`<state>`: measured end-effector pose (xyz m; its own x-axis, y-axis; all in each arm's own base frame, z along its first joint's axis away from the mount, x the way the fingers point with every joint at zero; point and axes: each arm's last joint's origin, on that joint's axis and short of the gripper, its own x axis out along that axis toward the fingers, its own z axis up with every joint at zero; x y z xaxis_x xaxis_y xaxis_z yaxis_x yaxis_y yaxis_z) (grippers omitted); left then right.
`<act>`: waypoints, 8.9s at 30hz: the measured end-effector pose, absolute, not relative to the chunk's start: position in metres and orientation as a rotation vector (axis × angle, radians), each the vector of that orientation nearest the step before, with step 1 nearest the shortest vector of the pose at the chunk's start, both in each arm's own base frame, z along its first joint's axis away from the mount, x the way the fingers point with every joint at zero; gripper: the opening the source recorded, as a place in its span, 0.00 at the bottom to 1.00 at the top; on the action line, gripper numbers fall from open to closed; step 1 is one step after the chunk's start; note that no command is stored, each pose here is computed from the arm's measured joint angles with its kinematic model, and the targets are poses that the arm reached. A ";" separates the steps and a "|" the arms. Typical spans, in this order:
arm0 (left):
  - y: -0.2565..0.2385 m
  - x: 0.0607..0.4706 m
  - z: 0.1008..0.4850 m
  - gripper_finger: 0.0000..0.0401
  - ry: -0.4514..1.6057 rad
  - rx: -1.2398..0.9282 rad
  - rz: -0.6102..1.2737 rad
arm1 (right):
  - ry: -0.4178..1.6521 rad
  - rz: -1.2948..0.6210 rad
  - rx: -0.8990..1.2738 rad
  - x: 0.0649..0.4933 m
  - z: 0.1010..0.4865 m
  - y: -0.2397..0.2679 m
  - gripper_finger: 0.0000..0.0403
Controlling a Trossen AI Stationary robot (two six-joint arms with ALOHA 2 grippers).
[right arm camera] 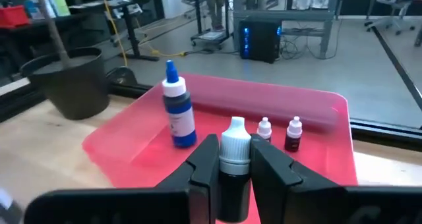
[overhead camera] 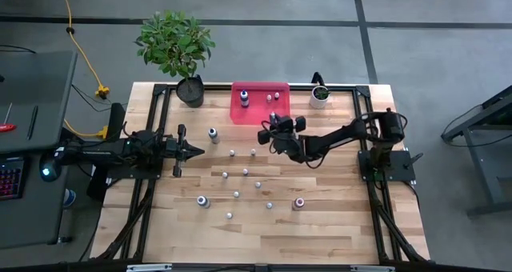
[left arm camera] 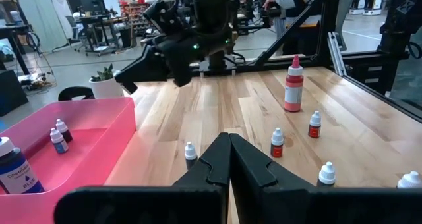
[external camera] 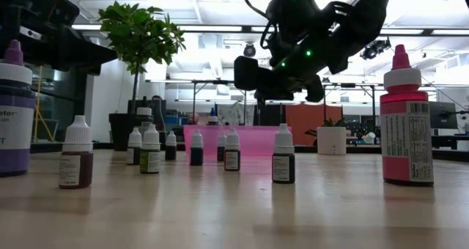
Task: Pick & Place food coloring
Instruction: Put the small black food coloring bottle into the red bin, then put the small red food coloring bottle into the red bin
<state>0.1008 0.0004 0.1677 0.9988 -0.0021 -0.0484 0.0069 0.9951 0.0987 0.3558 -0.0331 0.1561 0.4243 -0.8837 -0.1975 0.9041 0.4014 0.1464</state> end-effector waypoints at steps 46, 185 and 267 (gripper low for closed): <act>0.000 0.101 0.168 0.00 0.048 0.099 -0.004 | 0.077 -1.251 0.342 0.420 0.110 -0.128 0.14; 0.000 0.101 0.168 0.00 0.048 0.099 -0.004 | 1.312 0.115 -0.023 0.404 0.249 0.176 0.56; 0.000 0.101 0.168 0.00 0.048 0.099 -0.004 | 1.247 0.121 0.095 0.390 0.171 0.142 0.39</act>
